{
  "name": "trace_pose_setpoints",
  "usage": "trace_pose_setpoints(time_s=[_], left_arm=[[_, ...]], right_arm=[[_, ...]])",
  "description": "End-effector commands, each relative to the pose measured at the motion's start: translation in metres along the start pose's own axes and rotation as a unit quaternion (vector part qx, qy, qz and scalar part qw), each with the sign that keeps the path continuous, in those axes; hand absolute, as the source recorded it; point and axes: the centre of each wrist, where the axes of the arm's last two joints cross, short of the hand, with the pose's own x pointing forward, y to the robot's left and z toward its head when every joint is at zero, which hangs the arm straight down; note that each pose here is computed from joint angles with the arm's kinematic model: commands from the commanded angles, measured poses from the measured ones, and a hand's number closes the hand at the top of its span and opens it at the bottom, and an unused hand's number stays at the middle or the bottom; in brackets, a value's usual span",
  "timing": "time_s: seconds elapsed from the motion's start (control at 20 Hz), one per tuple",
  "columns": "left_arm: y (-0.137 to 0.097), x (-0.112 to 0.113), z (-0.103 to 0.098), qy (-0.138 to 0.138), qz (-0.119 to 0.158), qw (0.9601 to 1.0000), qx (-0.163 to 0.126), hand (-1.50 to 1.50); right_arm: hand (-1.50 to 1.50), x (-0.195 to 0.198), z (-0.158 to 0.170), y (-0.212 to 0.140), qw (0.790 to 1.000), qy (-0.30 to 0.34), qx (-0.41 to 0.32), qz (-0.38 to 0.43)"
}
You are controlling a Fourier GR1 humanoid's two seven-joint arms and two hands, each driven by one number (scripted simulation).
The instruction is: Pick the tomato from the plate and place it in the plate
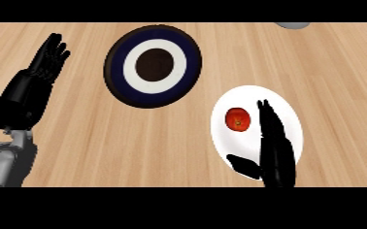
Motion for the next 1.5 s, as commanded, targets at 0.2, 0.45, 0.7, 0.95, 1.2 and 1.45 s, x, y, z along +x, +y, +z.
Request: trace_pose_setpoints(time_s=[0.2,0.45,0.7,0.95,1.2,1.45], left_arm=[[-0.007,-0.009,0.003,-0.007,0.003,0.9999,-0.008,0.0],[0.003,0.003,0.0,-0.001,0.005,0.9999,-0.009,0.0],[0.002,0.008,-0.011,-0.006,0.016,0.9998,-0.006,0.0],[0.001,-0.002,0.012,-0.002,0.003,1.0,-0.008,0.0],[-0.019,-0.01,-0.006,-0.003,0.001,0.9999,-0.013,0.0],[-0.027,0.001,-0.015,-0.003,0.008,0.9999,-0.005,0.0]], right_arm=[[-1.5,0.082,-0.018,-0.043,0.993,0.086,0.008,0.08],[-1.5,0.072,-0.024,-0.029,0.984,0.136,0.019,0.115],[-1.5,0.065,-0.031,-0.023,0.979,0.162,0.03,0.119],[-1.5,0.044,-0.042,-0.017,0.98,0.16,0.039,0.111],[-1.5,0.009,-0.048,-0.004,0.98,0.153,0.073,0.107],[-1.5,0.026,-0.051,0.014,0.974,0.175,0.083,0.119]])
